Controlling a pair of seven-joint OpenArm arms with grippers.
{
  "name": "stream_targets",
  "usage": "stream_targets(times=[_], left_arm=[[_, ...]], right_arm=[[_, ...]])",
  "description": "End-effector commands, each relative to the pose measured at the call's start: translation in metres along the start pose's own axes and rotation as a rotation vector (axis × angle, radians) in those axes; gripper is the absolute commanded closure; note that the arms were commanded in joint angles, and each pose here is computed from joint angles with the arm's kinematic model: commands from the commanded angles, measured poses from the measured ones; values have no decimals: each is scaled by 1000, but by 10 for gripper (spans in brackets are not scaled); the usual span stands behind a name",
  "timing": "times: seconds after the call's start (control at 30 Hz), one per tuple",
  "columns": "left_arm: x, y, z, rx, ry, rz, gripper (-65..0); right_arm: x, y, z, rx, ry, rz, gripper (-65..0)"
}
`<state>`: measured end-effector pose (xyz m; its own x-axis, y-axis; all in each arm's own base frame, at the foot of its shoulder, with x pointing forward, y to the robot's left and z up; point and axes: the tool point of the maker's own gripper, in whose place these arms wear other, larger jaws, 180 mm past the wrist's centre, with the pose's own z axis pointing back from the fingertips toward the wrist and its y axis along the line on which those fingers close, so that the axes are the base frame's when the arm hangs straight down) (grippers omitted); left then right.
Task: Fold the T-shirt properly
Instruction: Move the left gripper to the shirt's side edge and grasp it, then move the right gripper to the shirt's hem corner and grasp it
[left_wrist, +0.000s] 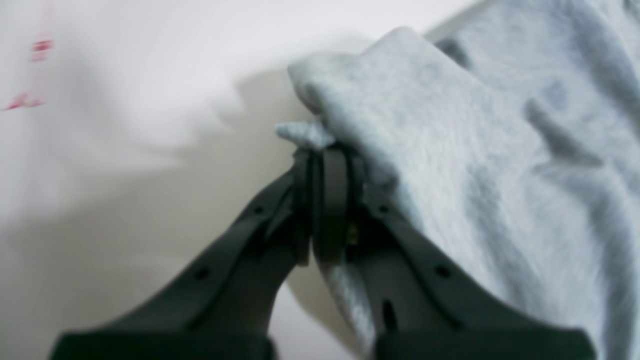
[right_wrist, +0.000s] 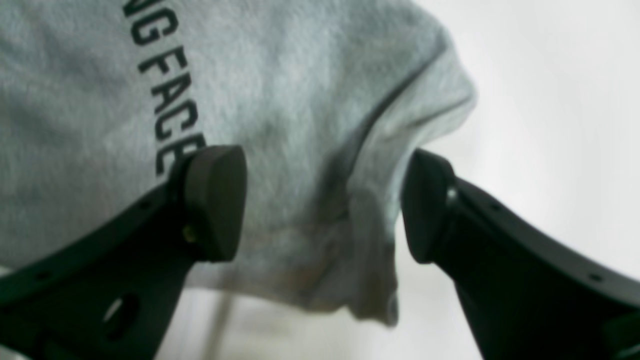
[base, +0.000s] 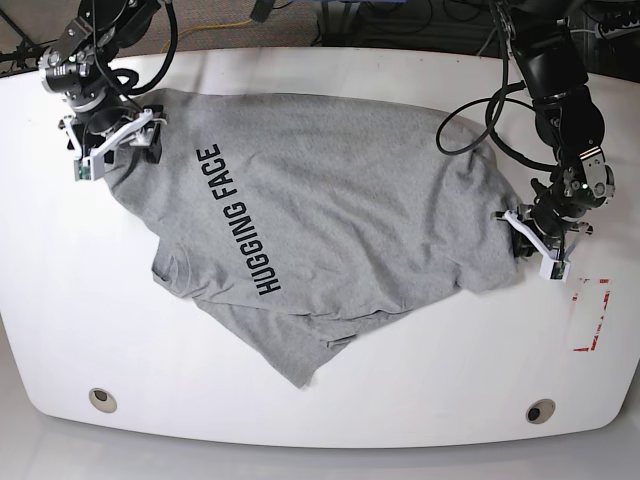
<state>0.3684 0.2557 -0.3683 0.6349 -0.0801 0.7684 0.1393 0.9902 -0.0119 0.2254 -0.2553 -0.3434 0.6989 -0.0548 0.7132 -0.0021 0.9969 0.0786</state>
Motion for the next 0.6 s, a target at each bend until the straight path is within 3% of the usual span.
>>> stream_targets(times=[0.0,0.27,0.57], left_arm=[[26,13,14,32,-54,-47,-4],[24,21,37,79,-69,-77,-4],[-2,33,56,120,-1,-104,-4]], right_arm=[[24,-6,1,-2,-75,21,-452],[67,-16,-33,56,-107,46,-452],[116,-17,-101,203,-88,-29,-452]])
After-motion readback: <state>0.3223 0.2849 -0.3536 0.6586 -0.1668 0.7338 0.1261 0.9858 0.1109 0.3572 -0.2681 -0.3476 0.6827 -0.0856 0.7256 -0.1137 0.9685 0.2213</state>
